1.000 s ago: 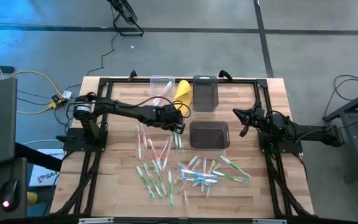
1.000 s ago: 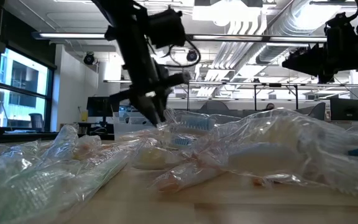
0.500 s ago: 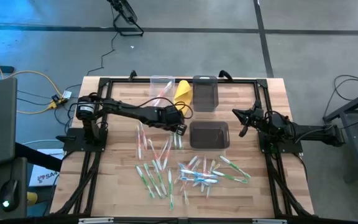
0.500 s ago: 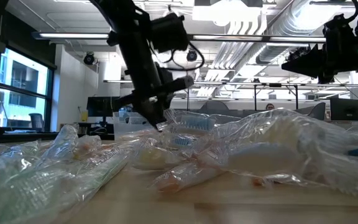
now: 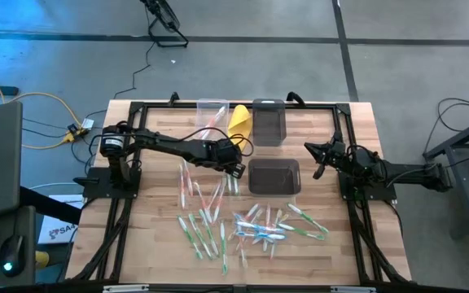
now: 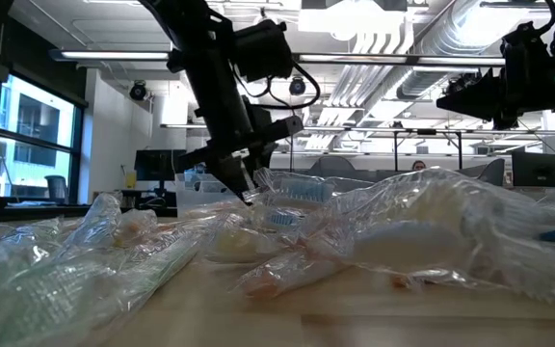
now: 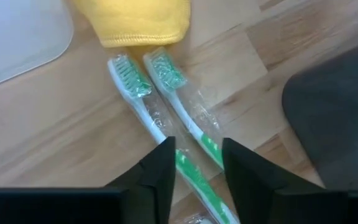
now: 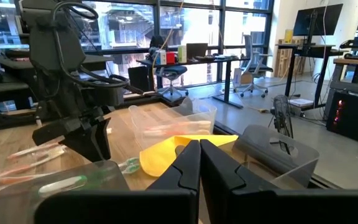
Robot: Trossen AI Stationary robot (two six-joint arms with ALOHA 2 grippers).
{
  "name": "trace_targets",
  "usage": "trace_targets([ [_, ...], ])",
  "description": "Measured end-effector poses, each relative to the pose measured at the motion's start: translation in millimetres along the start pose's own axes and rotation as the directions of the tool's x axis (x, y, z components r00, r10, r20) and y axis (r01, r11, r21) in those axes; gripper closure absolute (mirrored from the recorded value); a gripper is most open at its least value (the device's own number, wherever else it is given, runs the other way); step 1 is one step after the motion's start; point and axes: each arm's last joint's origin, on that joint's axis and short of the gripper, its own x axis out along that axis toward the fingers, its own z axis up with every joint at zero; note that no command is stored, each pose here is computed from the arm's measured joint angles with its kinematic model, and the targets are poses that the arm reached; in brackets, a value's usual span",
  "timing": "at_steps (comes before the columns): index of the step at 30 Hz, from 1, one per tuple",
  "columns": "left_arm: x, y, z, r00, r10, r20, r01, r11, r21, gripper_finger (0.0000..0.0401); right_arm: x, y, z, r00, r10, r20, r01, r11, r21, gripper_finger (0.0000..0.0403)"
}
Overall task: Pick & Place Toothbrushes
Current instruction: Put the green toothbrush into the bottom black transparent bin
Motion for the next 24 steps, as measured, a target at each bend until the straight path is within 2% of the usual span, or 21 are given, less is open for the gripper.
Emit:
trace_targets([
  [6, 0, 0, 0, 1.0, 0.0, 0.002, 0.0, 1.0, 0.001, 0.0222, 0, 0, 0, 1.0, 0.0, 0.0, 0.0, 1.0, 0.0, 0.0401],
  [10, 0, 1, -1, 1.0, 0.017, 0.001, -0.017, 1.0, 0.007, 0.022, 0, 0, 0, 1.0, 0.0, 0.0, 0.0, 1.0, 0.0, 0.04],
  [14, 0, 5, -2, 0.997, 0.079, 0.012, -0.079, 0.997, 0.0, 0.022, 0, 0, 0, 1.0, 0.0, 0.0, 0.0, 1.0, 0.0, 0.04],
  [24, 12, 4, -5, 0.997, 0.08, 0.007, -0.08, 0.997, 0.001, 0.022, 0, 0, 0, 1.0, 0.001, 0.0, -0.001, 1.0, 0.0, 0.04],
])
